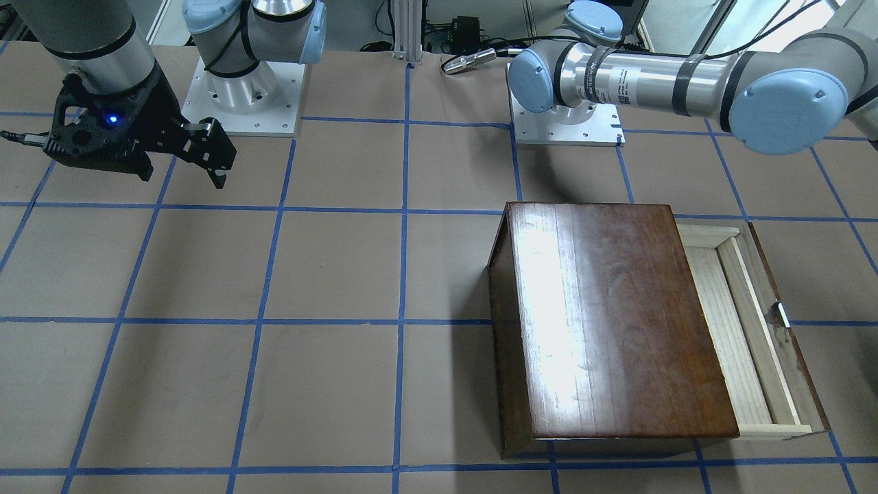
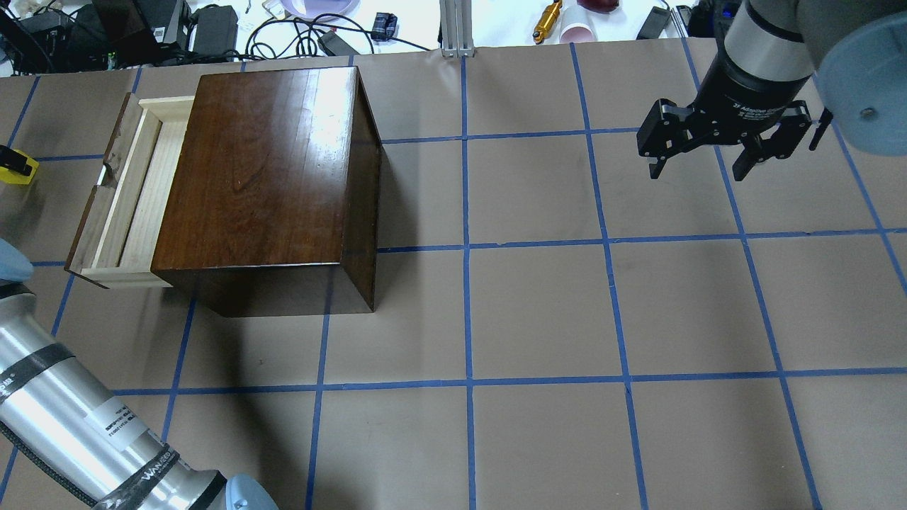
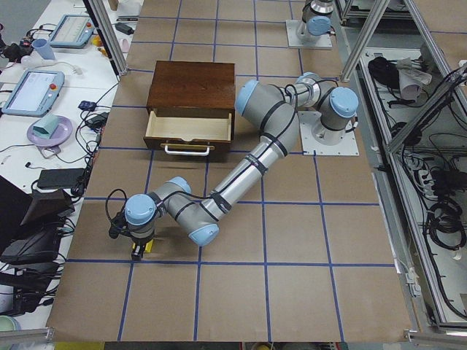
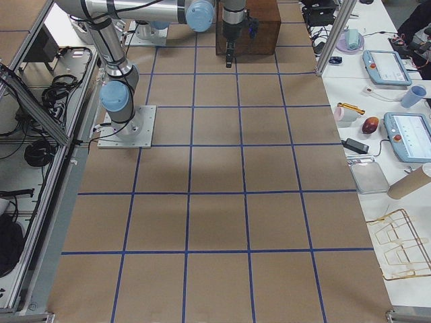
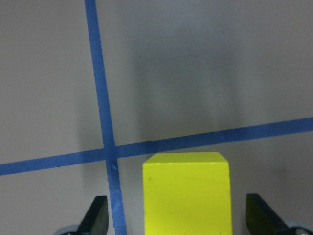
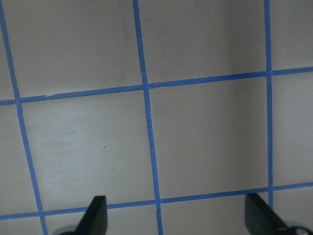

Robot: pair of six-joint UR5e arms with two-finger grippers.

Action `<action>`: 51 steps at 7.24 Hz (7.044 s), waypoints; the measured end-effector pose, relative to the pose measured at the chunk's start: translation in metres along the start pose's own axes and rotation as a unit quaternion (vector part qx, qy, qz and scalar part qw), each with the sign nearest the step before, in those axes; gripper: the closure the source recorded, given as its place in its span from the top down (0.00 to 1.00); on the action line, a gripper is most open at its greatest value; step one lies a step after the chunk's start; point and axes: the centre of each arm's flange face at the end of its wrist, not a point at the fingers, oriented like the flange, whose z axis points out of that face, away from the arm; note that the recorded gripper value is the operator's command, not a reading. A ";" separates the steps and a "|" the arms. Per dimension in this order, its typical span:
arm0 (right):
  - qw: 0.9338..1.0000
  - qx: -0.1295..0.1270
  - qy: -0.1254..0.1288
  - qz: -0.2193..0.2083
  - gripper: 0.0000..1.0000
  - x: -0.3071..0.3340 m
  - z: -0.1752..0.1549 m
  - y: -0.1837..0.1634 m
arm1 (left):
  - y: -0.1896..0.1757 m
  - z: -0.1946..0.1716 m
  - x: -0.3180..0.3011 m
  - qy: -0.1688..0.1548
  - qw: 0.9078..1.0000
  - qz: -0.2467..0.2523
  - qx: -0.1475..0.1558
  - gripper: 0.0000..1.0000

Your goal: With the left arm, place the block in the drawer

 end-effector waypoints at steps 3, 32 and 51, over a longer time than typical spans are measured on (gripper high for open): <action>1.000 0.000 0.000 0.000 1.00 0.000 0.000 0.000 | -0.003 -0.013 -0.001 -0.003 1.000 0.005 0.006 0.00; 1.000 0.000 0.000 0.000 1.00 0.000 0.000 0.000 | -0.033 -0.250 0.379 0.122 0.983 -0.048 -0.127 1.00; 1.000 0.000 0.000 0.000 1.00 0.000 0.000 0.000 | 0.001 -0.368 0.602 0.071 0.983 -0.069 -0.152 1.00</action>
